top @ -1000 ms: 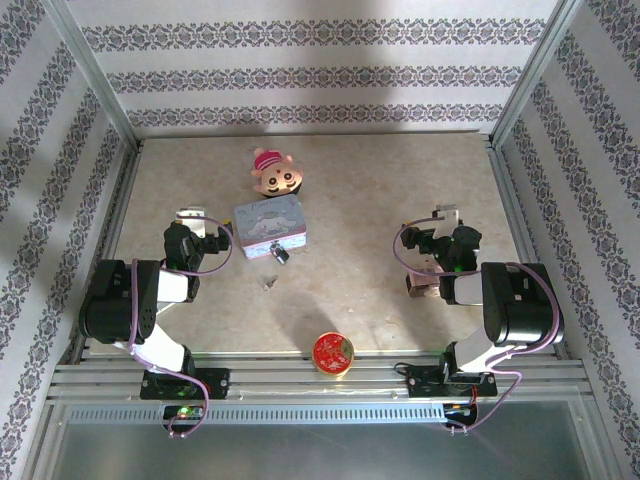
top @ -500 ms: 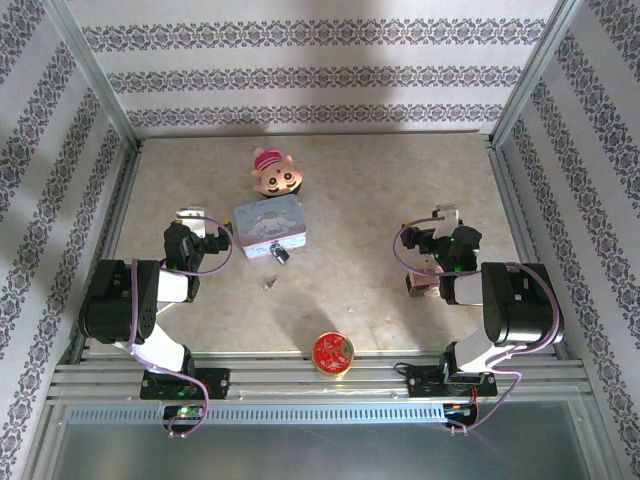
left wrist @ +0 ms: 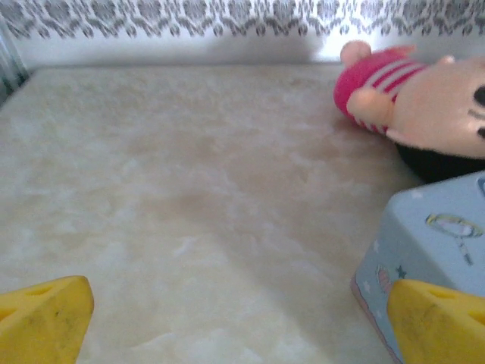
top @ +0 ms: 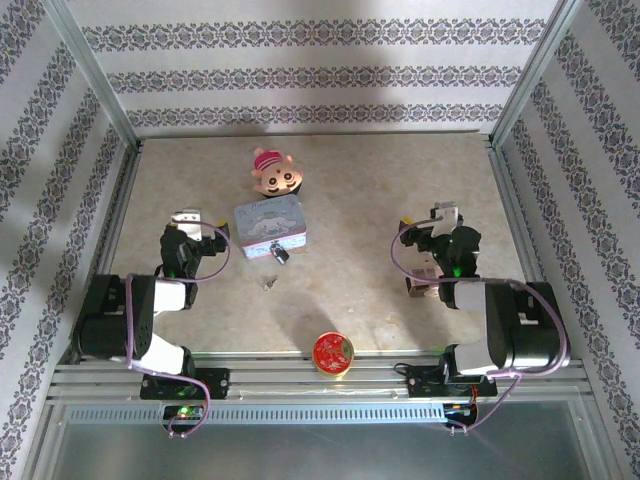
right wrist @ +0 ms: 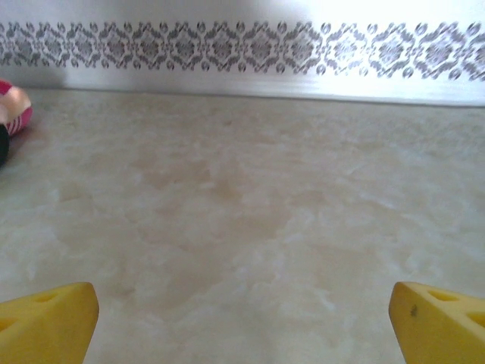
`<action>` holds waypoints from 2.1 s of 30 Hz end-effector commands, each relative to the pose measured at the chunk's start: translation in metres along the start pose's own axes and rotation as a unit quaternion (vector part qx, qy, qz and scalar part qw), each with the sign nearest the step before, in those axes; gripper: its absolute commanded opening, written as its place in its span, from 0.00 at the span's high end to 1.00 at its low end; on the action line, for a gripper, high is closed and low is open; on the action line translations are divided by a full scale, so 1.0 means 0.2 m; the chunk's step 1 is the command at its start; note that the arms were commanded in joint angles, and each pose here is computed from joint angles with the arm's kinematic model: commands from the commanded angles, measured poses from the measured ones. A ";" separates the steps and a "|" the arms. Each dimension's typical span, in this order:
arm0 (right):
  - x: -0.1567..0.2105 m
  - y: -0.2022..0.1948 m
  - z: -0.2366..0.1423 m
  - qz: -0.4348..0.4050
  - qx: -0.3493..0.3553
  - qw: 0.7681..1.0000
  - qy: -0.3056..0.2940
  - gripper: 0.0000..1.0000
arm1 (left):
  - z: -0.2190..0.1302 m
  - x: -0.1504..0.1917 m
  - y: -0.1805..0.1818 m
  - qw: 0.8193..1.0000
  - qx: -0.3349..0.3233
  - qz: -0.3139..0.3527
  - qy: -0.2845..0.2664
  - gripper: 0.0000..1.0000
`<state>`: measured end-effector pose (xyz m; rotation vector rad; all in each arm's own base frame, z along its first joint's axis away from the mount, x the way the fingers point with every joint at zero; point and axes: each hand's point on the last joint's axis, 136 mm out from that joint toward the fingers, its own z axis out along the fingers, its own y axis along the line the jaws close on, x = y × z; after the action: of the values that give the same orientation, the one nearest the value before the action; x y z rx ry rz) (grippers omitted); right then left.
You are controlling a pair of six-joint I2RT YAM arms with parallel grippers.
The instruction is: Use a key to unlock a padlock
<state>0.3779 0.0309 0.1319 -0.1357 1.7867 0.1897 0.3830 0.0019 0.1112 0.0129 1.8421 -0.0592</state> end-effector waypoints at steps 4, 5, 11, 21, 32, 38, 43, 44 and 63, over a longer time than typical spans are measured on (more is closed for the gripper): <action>-0.02 0.01 -0.09 0.028 0.031 0.998 0.040 0.02 | -0.13 -0.15 0.00 0.999 -0.013 -0.045 -0.009 0.01; -0.08 0.02 -0.08 0.030 0.027 0.999 0.037 0.02 | -0.15 -0.17 -0.02 0.998 -0.004 -0.055 -0.013 0.01; -0.15 0.12 -0.18 0.025 0.039 0.998 0.050 0.02 | -0.27 -0.23 -0.18 0.997 0.010 -0.082 -0.008 0.01; -0.10 0.20 -0.33 0.083 0.096 0.983 0.132 0.02 | -0.46 0.04 -0.62 0.983 0.047 0.010 0.175 0.01; 0.02 0.31 -0.47 0.027 0.212 0.949 0.232 0.02 | -0.55 0.33 -0.86 0.937 0.076 0.129 0.317 0.09; 0.11 0.39 -0.49 0.024 0.213 0.938 0.273 0.02 | -0.52 0.46 -0.91 0.919 0.085 0.146 0.356 0.27; 0.15 0.42 -0.49 0.032 0.209 0.933 0.290 0.02 | -0.48 0.53 -0.93 0.905 0.080 0.168 0.383 0.42; 0.15 0.42 -0.49 0.034 0.209 0.933 0.291 0.02 | -0.47 0.54 -0.93 0.902 0.077 0.172 0.388 0.45; 0.13 0.40 -0.50 0.041 0.215 0.933 0.285 0.02 | -0.41 0.65 -0.92 0.863 0.031 0.216 0.456 0.73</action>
<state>0.2591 0.0912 0.1197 0.2062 2.3994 -0.2031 0.2669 -0.1852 0.0151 0.5636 2.7128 0.1875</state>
